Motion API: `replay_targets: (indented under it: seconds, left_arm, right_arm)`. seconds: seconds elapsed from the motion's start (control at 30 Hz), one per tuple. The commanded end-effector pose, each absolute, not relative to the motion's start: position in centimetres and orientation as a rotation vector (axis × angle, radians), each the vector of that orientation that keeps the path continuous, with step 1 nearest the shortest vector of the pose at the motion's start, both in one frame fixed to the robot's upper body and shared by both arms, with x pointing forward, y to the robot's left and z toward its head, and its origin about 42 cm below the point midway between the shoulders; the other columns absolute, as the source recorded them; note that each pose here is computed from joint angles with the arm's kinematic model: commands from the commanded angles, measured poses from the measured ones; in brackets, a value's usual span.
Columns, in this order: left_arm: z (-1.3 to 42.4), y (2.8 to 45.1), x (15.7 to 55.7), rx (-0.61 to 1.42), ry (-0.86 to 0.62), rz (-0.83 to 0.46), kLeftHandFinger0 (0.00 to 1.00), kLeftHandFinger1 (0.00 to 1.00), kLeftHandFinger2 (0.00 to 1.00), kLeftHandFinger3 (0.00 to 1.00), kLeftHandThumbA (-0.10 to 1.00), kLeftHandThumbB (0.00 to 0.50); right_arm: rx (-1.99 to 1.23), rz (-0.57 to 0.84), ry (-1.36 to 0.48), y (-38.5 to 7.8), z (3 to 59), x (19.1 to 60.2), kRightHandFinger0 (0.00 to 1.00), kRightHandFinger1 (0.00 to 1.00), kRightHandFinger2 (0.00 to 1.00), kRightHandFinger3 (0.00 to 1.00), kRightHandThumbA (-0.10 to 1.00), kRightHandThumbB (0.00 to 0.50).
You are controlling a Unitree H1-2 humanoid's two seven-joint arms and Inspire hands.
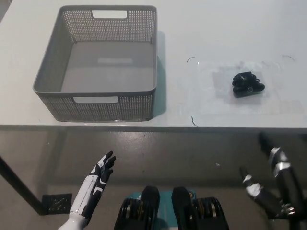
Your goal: Use the right hand to pick up a webcam and put it into a container on the left side
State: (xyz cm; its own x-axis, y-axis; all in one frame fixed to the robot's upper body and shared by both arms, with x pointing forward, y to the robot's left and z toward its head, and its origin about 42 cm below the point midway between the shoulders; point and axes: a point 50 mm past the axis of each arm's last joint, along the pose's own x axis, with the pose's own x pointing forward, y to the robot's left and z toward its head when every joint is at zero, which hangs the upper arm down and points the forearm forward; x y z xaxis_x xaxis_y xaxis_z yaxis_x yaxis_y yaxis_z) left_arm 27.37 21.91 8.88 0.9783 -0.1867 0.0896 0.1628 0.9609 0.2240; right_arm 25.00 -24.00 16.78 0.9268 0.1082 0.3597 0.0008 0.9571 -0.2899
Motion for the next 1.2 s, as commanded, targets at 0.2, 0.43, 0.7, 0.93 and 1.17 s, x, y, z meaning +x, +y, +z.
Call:
replay_targets:
  seconds: [0.2, 0.43, 0.7, 0.93, 1.17]
  left_arm:
    - [9.8, 22.2, 27.1, 0.223, -0.176, -0.185, 1.00, 1.00, 1.00, 1.00, 0.97, 0.122]
    - [9.4, 22.7, 26.3, 0.228, -0.163, -0.166, 1.00, 1.00, 1.00, 1.00, 0.98, 0.117]
    - [9.2, 22.9, 26.0, 0.233, -0.158, -0.168, 1.00, 1.00, 1.00, 1.00, 0.99, 0.128]
    - [9.1, 23.0, 25.9, 0.240, -0.160, -0.159, 1.00, 1.00, 1.00, 1.00, 0.99, 0.141]
    - [9.5, 23.2, 25.7, 0.237, -0.161, -0.151, 1.00, 1.00, 1.00, 1.00, 0.98, 0.144]
  right_arm:
    - [-0.818, 0.054, -0.556, -26.4, 29.2, 29.7, 1.00, 1.00, 1.00, 1.00, 1.00, 0.390]
    - [-1.065, 0.079, -0.522, -25.7, 36.1, 36.8, 1.00, 1.00, 1.00, 1.00, 1.00, 0.441]
    - [-1.196, 0.162, -0.334, -23.9, 39.7, 48.0, 1.00, 1.00, 1.00, 1.00, 0.91, 0.488]
    - [-1.265, 0.196, -0.145, -22.4, 39.9, 54.6, 1.00, 1.00, 1.00, 1.00, 0.87, 0.500]
    - [-1.311, 0.181, 0.046, -23.3, 36.9, 58.0, 1.00, 1.00, 1.00, 1.00, 0.82, 0.500]
